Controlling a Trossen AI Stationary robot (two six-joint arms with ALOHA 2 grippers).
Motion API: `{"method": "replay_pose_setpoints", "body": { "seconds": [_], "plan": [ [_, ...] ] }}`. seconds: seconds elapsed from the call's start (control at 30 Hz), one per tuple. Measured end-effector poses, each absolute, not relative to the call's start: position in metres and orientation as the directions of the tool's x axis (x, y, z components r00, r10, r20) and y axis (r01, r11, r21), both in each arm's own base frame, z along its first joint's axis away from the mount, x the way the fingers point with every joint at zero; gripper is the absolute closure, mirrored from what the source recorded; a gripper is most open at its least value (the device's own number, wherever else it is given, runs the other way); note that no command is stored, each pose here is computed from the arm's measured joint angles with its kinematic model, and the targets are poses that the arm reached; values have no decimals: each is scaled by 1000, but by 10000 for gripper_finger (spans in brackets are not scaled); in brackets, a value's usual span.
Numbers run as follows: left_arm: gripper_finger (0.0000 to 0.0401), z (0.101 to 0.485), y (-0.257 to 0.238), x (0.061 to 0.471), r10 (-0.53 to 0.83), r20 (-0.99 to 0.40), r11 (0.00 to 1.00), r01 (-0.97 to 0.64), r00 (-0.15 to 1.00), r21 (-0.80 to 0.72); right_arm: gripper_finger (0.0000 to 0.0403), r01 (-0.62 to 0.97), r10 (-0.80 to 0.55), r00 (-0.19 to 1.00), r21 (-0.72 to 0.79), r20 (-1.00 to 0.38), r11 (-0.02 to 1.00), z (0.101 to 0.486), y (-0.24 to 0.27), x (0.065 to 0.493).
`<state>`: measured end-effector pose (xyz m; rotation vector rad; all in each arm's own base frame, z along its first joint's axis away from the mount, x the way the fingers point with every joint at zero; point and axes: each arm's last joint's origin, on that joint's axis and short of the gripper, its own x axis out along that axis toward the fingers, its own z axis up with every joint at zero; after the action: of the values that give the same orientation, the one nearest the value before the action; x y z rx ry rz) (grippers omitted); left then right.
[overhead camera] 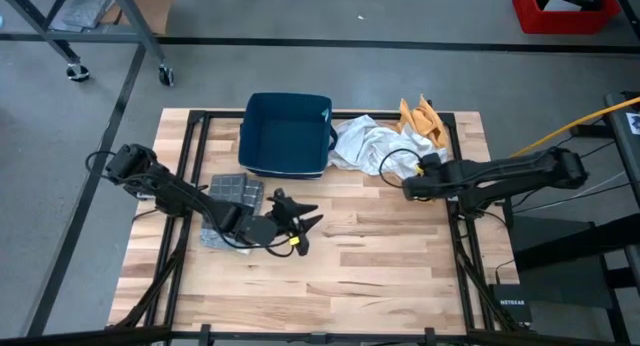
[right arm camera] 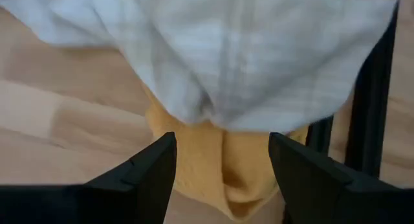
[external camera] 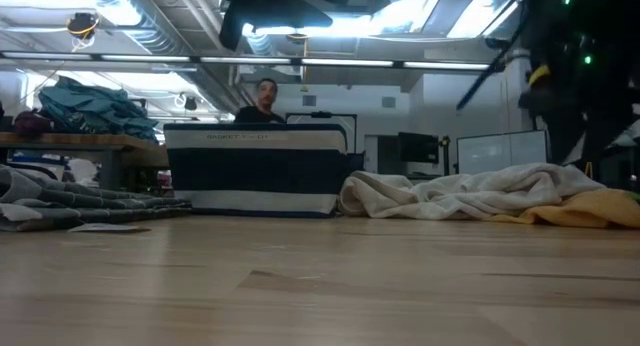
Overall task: Fold towel
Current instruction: Fold the white patterned towel
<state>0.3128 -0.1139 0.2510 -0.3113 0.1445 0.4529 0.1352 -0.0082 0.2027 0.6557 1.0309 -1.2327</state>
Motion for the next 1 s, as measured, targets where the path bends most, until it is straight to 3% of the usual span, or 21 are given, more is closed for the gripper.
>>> {"method": "replay_pose_setpoints", "body": {
  "seconds": [0.3,0.5,0.83,1.0],
  "plan": [
    [265,251,-115,312,402,-206,839,-449,892,-307,174,946,-574,-64,-233,-817,226,182,-12,145],
    [265,251,-116,312,399,-206,834,-447,894,-325,238,945,-621,-55,-241,-782,220,180,-13,148],
    [265,251,-116,312,399,-206,827,-447,894,-339,389,943,-622,-53,-244,-781,226,180,-13,149],
    [264,251,-116,312,399,-206,818,-448,893,-360,385,930,-615,-52,-263,-787,258,180,-13,149]
  ]
}}
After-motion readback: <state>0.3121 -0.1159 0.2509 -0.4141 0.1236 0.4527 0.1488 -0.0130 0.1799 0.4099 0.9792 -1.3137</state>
